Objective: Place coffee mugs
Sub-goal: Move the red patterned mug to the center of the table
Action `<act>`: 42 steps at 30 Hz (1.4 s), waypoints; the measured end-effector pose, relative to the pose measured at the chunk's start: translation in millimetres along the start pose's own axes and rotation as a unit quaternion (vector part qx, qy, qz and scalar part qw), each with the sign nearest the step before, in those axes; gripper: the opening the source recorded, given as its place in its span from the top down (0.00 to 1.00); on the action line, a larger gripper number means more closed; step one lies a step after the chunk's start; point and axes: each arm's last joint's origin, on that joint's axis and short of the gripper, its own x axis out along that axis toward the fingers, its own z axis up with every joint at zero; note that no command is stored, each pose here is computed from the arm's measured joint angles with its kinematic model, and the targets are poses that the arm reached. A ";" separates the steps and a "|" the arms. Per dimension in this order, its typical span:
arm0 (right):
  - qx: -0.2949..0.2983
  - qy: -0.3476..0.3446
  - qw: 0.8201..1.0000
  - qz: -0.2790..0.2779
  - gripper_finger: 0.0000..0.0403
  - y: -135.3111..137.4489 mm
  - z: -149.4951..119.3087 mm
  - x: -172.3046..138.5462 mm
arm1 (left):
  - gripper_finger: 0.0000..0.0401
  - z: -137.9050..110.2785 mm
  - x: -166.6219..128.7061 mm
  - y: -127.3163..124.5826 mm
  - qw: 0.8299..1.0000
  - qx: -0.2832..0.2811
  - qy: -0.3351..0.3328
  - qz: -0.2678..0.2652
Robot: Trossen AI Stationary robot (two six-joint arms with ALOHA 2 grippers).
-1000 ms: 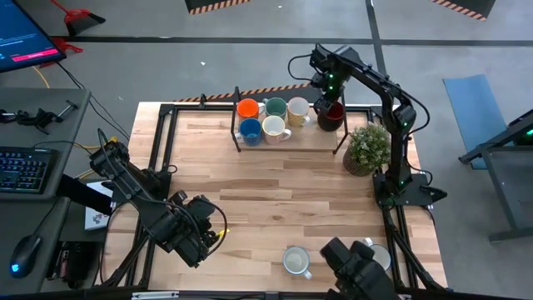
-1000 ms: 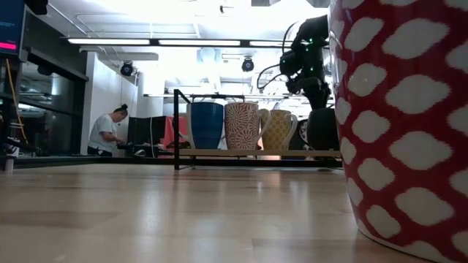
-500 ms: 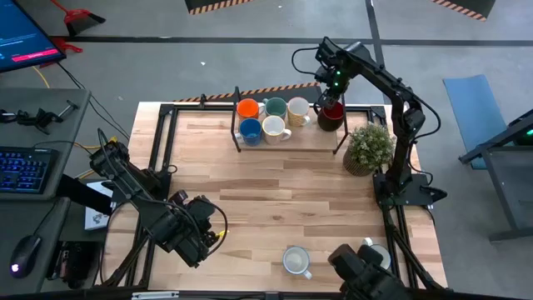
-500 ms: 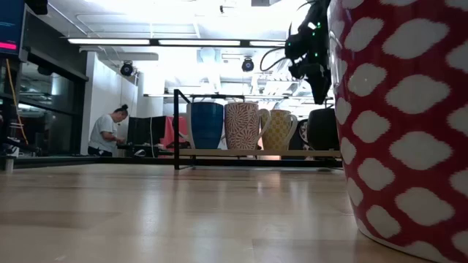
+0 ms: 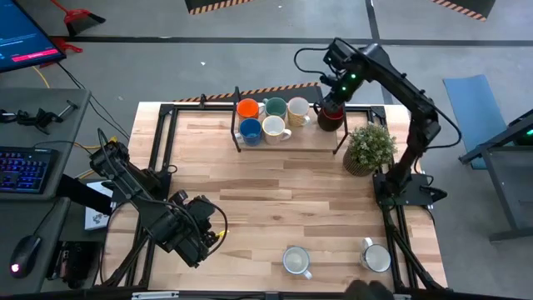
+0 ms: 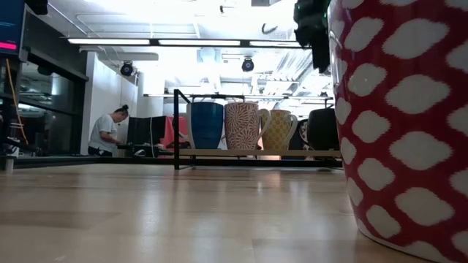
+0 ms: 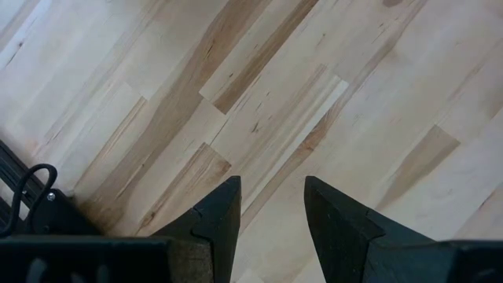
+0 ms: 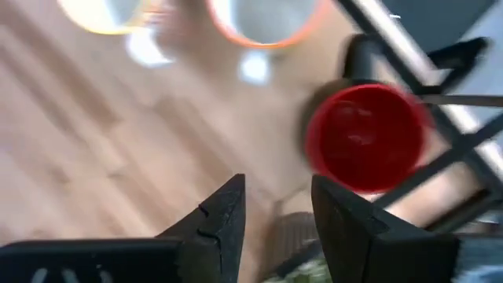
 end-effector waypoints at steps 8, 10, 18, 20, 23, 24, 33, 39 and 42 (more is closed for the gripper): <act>-0.041 -0.038 0.994 0.093 0.69 52.3 -29.8 -32.3 | 0.67 -0.5 -0.2 -0.1 1.000 0.001 -0.001 -0.001; -0.063 -0.046 0.991 0.105 0.69 66.6 -40.5 -41.0 | 0.67 -0.5 -0.2 -0.1 1.000 0.003 0.000 -0.001; -0.159 -0.067 0.968 0.180 0.69 115.6 -93.8 -76.2 | 0.67 1.3 0.1 -4.5 1.000 0.011 -0.007 -0.021; -0.174 -0.067 0.962 0.197 0.69 124.4 -107.2 -83.3 | 0.67 2.8 0.6 -5.9 1.000 0.005 -0.008 -0.028; -0.177 -0.069 0.961 0.200 0.69 133.8 -124.2 -91.6 | 0.67 7.2 1.8 -8.7 0.999 -0.006 -0.023 -0.040; -0.170 -0.070 0.964 0.194 0.69 136.5 -128.7 -93.4 | 0.67 9.2 2.2 -10.4 0.998 -0.008 -0.031 -0.047; -0.119 -0.107 0.977 0.141 0.69 156.9 -166.4 -106.2 | 0.67 29.9 4.9 -26.2 0.989 0.024 -0.086 -0.117; -0.109 -0.074 0.985 0.112 0.69 170.5 -196.6 -84.7 | 0.67 33.1 6.3 -25.9 0.988 0.043 -0.090 -0.115; -0.104 -0.003 0.991 0.082 0.69 170.4 -221.0 -53.0 | 0.67 33.0 6.2 -26.0 0.988 0.054 -0.091 -0.115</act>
